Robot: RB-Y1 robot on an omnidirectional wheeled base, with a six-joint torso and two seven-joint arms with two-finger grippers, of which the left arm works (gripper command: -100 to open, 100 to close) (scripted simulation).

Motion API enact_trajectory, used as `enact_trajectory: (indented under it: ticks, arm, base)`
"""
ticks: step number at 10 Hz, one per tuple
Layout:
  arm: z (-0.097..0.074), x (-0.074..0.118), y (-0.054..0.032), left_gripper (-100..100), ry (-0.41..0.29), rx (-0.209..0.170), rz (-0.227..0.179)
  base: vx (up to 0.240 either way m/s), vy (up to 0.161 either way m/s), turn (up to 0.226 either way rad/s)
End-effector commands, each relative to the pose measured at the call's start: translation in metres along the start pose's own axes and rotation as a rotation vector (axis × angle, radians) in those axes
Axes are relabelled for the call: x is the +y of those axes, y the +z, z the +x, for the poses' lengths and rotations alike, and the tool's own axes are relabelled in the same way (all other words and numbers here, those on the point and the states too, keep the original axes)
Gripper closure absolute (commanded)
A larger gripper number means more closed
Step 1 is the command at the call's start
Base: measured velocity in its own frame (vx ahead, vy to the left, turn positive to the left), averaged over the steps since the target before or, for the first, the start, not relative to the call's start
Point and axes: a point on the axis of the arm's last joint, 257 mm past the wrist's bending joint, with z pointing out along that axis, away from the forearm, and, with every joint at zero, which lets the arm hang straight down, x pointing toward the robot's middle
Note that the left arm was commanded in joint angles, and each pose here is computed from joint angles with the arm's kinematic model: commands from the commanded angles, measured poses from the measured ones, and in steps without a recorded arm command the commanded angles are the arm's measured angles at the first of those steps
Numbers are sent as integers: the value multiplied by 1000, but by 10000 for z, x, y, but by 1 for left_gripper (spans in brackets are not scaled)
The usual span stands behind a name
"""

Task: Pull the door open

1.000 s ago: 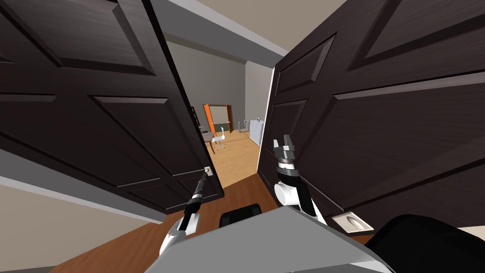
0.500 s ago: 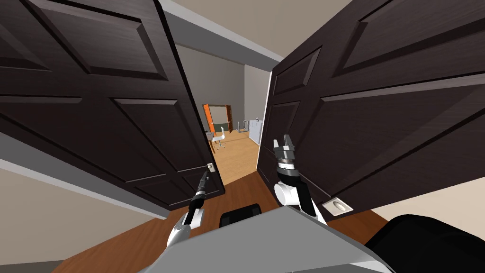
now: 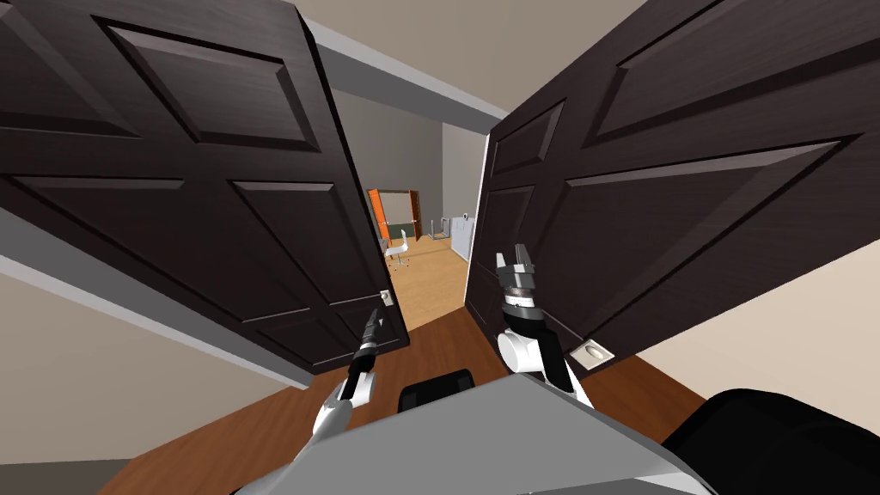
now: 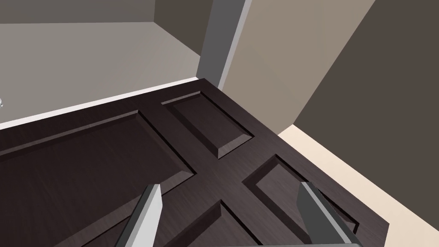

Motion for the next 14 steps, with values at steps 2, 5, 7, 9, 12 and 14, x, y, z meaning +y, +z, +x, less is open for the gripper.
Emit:
enact_trajectory:
  ticks: [2, 5, 7, 9, 12, 14]
  arm:
    - [-158, 16, -49, -100, -6, -17, -2]
    - [-315, 25, -101, -100, -6, -34, -2]
    - [-603, 31, -201, -100, -6, -64, -2]
    - [-603, 31, -201, -100, -6, -64, -2]
    - [-814, 33, -268, -100, -4, -86, -2]
    - [-814, 33, -268, 100, -4, -86, -2]
  base:
    - [30, -4, -68]
    - [172, -35, -69]
    - [163, -29, -132]
    - [105, -2, -19]
    - [149, 15, -93]
    - [-27, -1, -1]
